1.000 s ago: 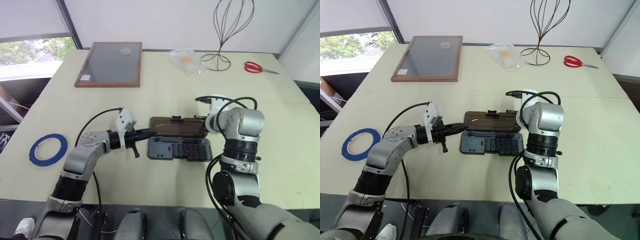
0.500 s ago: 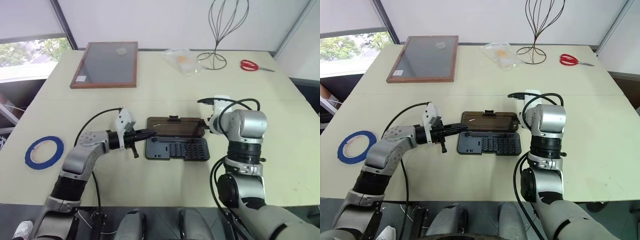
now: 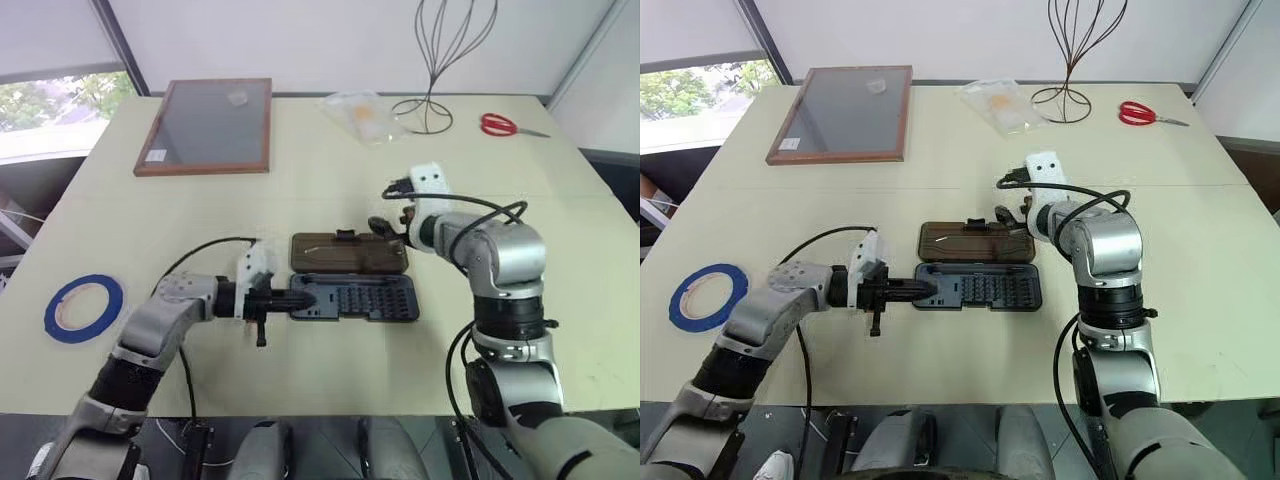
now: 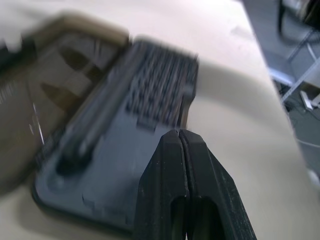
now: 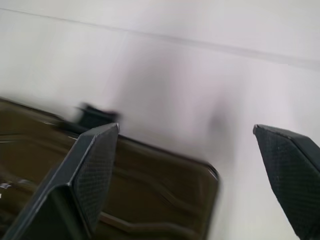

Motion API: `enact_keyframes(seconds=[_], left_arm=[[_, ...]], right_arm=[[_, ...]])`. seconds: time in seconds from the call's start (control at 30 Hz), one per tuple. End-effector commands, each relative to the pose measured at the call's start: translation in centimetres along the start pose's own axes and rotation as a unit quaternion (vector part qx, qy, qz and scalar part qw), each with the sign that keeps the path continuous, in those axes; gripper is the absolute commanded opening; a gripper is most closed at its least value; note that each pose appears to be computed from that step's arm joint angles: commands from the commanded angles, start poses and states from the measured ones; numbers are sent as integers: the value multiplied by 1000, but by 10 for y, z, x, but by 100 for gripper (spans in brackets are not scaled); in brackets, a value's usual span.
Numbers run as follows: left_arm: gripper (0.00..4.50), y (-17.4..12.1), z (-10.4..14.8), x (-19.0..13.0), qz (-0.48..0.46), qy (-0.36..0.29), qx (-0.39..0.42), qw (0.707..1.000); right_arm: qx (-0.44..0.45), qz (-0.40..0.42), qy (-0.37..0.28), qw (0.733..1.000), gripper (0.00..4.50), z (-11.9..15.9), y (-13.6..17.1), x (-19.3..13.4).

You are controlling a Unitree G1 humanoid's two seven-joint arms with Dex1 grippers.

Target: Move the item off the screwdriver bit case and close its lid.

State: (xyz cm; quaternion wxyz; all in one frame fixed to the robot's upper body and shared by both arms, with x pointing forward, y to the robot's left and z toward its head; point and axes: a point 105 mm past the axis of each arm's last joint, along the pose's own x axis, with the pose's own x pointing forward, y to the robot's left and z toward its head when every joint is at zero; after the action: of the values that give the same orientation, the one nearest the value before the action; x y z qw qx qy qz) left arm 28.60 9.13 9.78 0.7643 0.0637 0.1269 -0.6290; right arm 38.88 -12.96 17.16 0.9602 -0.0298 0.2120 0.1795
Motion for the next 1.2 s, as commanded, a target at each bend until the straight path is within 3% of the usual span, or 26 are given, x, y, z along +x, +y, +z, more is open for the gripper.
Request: enact_keyframes(seconds=[0.03, 0.17, 0.4, 0.67, 1.0, 1.1, 1.2], left_arm=[[0, 6, -6, 3, 11, 5, 19, 1000], [0, 13, -13, 6, 24, 5, 17, 1000], [0, 14, -15, 9, 32, -4, 14, 999], [0, 14, -16, 6, 45, -7, 14, 999], [0, 14, -14, 6, 53, -10, 18, 998], [0, 14, -14, 5, 56, -11, 18, 998], [0, 17, -13, 4, 64, -13, 17, 998]], right_arm=[[-33, 49, -47, 997, 446, 29, 8, -4], [-123, 94, -29, 988, 446, 31, 11, 1], [-255, 166, 42, 952, 446, -2, 7, 17], [-278, 158, 57, 946, 446, -12, -6, 42], [-281, 151, 62, 946, 446, -11, -19, 51], [-288, 155, 69, 942, 357, -14, -21, 52], [-298, 169, 83, 936, 214, -22, -20, 51]])
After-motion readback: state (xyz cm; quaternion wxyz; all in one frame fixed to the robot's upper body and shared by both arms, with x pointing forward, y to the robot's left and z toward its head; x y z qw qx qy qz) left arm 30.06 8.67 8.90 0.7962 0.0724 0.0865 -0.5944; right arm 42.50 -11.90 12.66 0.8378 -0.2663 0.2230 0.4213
